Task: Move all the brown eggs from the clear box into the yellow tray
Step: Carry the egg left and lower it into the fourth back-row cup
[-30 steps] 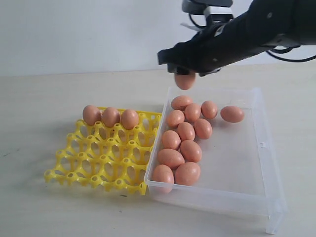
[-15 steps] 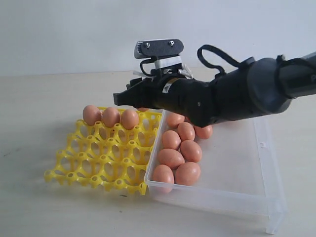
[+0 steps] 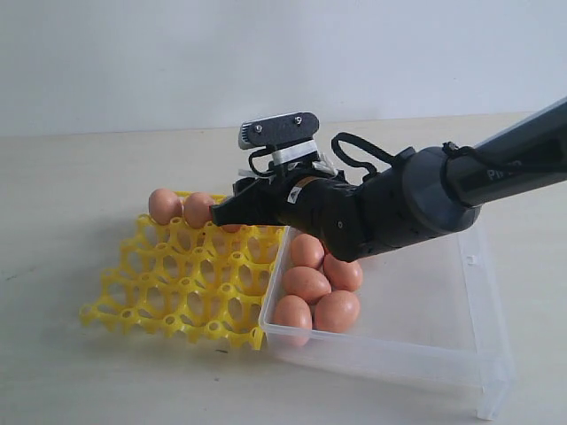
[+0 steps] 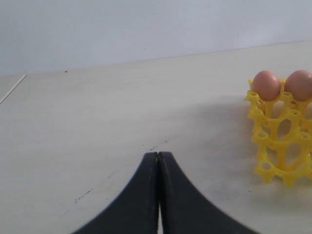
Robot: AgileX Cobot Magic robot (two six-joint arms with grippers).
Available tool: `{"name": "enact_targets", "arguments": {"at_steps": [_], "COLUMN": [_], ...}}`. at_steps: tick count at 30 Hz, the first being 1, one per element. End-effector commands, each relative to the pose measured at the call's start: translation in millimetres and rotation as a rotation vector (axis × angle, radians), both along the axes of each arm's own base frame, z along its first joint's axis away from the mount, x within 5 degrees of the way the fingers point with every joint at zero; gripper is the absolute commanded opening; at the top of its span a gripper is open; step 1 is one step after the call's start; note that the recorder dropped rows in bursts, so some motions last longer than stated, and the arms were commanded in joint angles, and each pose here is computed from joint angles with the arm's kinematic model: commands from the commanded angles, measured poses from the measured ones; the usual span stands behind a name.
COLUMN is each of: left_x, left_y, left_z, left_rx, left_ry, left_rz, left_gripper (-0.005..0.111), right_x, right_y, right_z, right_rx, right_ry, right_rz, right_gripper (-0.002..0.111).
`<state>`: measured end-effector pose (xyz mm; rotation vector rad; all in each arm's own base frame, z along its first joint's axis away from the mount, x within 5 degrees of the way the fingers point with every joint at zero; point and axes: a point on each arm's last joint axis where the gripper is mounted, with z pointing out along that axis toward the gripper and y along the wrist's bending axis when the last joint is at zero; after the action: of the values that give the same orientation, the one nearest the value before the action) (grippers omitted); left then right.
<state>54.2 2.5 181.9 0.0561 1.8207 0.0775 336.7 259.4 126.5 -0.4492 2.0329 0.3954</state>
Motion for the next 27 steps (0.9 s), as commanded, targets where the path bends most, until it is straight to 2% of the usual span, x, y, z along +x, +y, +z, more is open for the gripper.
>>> {"name": "enact_targets", "arguments": {"at_steps": [1,8,19,27], "left_x": [-0.1,-0.1,-0.1,-0.1], "left_y": [-0.2,-0.2,-0.2,-0.2], "left_z": [2.9,2.9,2.9,2.9], "left_rx": [-0.011,-0.011,-0.011,-0.011], "left_ry": [-0.023,-0.023,-0.023,-0.023], "left_rz": [0.0,0.0,0.0,0.0], "left_gripper": [0.0,0.0,0.0,0.0], "right_x": [0.5,1.6,2.3,2.3], "right_y": [-0.5,-1.2,-1.8,-1.8], "right_z": [1.1,0.9,1.4,1.4], "right_rx": [-0.003,-0.005,-0.054,-0.054], "right_ry": [-0.029,-0.039,-0.075,-0.075], "right_rz": [0.003,0.002,0.029,0.029], "right_gripper": [0.0,0.002,0.043,0.051]}}
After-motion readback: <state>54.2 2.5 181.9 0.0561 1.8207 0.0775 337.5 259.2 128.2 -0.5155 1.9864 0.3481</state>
